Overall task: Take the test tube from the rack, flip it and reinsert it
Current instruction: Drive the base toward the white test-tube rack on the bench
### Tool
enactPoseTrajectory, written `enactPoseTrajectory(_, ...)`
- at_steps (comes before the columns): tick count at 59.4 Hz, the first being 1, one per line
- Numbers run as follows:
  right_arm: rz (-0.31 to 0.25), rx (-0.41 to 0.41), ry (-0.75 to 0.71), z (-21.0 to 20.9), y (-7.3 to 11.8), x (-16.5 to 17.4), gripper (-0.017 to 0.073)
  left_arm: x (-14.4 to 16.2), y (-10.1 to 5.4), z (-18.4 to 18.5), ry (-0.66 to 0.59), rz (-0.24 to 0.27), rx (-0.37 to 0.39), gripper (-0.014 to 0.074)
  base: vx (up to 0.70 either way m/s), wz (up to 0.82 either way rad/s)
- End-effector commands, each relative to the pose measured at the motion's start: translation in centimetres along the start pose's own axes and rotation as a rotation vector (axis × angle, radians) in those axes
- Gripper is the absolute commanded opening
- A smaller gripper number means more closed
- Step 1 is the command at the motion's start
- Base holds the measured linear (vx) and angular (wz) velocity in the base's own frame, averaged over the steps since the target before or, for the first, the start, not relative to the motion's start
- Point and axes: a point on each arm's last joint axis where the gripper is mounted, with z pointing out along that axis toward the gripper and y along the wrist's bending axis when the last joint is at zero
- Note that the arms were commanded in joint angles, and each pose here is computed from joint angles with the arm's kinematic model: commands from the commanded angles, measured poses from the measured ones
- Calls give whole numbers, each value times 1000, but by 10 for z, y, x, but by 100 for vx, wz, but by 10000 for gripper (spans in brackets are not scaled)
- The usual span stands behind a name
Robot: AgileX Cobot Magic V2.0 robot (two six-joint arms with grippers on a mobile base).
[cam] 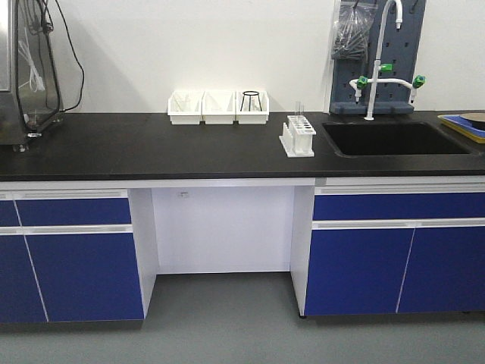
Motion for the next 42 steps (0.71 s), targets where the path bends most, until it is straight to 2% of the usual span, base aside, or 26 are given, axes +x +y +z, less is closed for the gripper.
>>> enactPoseTrajectory(1,-20,-8,-94,-1,1,-8,-9,-7,-2,0,-87,-2,23,-6,0,-1)
enactPoseTrajectory(42,-20,-8,-94,-1,1,-8,-9,-7,-2,0,-87,-2,23,-6,2,0)
